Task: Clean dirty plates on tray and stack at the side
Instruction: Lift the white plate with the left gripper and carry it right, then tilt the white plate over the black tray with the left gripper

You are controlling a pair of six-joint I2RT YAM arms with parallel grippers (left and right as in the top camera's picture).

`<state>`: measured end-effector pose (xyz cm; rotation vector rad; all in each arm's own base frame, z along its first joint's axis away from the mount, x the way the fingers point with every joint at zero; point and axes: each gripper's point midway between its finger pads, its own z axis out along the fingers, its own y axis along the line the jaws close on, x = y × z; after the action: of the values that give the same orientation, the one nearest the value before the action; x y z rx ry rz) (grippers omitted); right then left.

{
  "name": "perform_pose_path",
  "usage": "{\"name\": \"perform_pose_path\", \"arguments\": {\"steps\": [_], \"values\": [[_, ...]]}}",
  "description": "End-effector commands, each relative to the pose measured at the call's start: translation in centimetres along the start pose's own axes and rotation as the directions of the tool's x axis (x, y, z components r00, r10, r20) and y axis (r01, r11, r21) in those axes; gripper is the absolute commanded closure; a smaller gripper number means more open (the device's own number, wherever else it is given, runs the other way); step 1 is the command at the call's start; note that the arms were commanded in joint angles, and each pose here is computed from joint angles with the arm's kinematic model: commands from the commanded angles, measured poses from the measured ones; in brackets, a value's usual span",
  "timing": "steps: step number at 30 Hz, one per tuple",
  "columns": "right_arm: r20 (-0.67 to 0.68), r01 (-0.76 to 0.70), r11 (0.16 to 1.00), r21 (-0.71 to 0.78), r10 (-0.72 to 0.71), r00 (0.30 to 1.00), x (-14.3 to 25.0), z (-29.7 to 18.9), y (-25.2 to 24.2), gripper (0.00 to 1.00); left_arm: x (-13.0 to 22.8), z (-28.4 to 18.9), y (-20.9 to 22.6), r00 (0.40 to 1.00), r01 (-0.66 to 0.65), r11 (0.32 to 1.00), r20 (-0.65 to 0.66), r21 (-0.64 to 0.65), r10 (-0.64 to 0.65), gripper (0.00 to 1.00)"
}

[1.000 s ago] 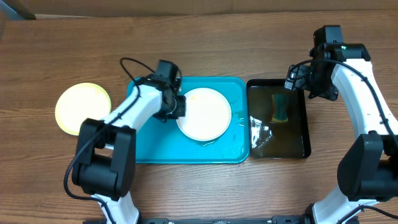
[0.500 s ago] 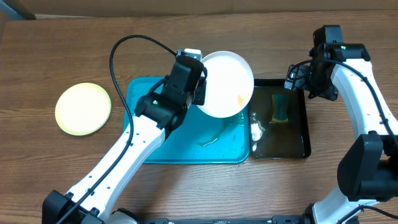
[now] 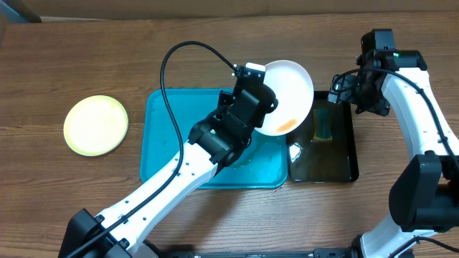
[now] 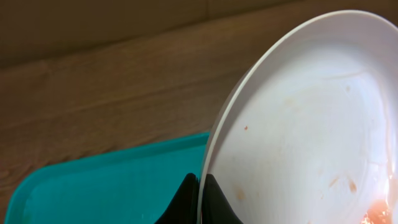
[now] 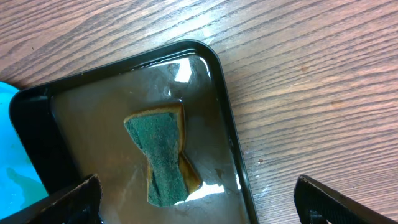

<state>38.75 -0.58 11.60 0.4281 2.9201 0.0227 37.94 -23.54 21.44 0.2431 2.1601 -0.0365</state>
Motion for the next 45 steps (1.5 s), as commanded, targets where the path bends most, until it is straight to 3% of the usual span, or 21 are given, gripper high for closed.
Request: {"name": "perform_pose_path", "arguments": {"steps": [1,6,11,19,26,33,38,45], "values": [[0.046,-0.001,1.000,-0.012,0.001,0.999,-0.7,-1.4,0.3,0.00,-0.4,0.9,0.1,1.000,0.012,0.999,0.027,-0.046,-0.011,0.96],[0.071,0.012,0.998,-0.061,-0.008,0.997,-1.4,-1.5,1.2,0.00,0.2,2.1,-0.8,1.000,0.005,0.999,0.019,-0.039,-0.004,0.96],[0.088,-0.085,0.987,-0.134,0.097,0.991,-3.0,-1.7,-1.1,0.00,0.1,2.4,-2.6,0.999,-0.025,1.000,0.047,-0.008,0.025,0.96],[0.126,-0.324,0.936,-0.138,0.342,0.931,-4.9,-2.1,-11.2,0.00,-1.1,1.5,-6.1,0.970,-0.205,0.978,0.138,0.030,0.199,0.96],[0.140,-0.456,0.882,-0.114,0.469,0.872,-4.3,-2.5,-17.3,0.00,-2.6,-0.6,-7.3,0.898,-0.370,0.923,0.215,-0.108,0.385,0.96],[0.144,-0.483,0.869,-0.109,0.494,0.857,-4.0,-2.6,-18.6,0.00,-3.0,-3.5,-10.1,0.794,-0.515,0.834,0.256,-0.197,0.551,0.96],[0.144,-0.483,0.869,-0.110,0.494,0.857,-4.0,-2.6,-18.6,0.00,-4.6,-5.2,-10.5,0.739,-0.537,0.788,0.284,-0.300,0.611,0.96],[0.144,-0.483,0.869,-0.110,0.494,0.857,-4.0,-2.6,-18.6,0.00,-7.0,-6.7,-10.1,0.736,-0.465,0.805,0.343,-0.369,0.583,0.96]]}}
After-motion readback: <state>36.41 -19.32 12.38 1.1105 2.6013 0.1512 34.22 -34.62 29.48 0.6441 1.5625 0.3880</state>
